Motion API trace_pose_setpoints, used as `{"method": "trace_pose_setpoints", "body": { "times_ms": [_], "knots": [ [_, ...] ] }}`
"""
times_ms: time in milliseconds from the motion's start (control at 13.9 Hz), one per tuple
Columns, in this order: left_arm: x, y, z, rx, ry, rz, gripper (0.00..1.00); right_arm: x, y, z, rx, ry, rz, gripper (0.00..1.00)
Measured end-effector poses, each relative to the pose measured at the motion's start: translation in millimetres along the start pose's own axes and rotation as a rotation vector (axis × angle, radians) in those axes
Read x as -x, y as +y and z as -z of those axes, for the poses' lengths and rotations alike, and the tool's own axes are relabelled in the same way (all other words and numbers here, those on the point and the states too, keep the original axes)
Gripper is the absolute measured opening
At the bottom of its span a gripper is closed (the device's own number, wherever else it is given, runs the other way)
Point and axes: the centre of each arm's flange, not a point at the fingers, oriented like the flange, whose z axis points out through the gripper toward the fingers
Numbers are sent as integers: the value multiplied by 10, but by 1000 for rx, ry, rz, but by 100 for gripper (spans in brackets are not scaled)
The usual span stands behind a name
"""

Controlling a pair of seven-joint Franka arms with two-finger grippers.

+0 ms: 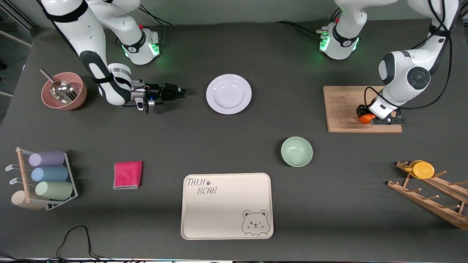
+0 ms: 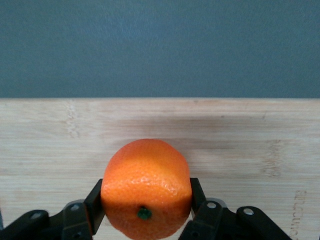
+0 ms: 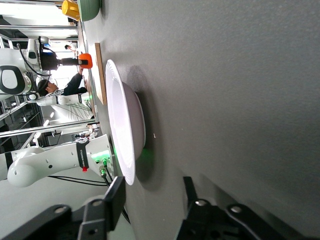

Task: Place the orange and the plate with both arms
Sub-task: 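Lift the orange off the cutting board with the left gripper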

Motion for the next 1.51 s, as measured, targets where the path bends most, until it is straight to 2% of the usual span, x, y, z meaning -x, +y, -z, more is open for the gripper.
{"method": "trace_pose_setpoints", "body": {
  "times_ms": [72,216,360,504,720,936,1152,1295,1511],
  "knots": [
    [-57,1,61,-1,0,-2,70,0,5,1,0,0,2,51],
    [-239,6,307,-2,-49,-7,70,-1,6,2,0,1,5,49],
    [-507,13,791,-4,-109,-12,70,1,9,2,0,1,18,48],
    [-766,41,1463,-9,-137,-19,70,9,29,-4,1,-2,31,47],
    [-1000,179,2490,-17,-129,-42,70,9,56,-11,2,-3,39,45],
    [-1055,292,3126,-22,-116,-58,70,-12,68,-7,2,-1,41,45],
    [-1146,332,3518,-17,-139,-59,70,-18,67,-7,-1,0,44,45],
    [-1273,489,3637,20,-145,-47,70,-26,48,-24,-23,-2,46,45],
    [-1417,1260,3516,36,-169,50,70,-44,48,-36,-34,-3,52,45]
  ]
}}
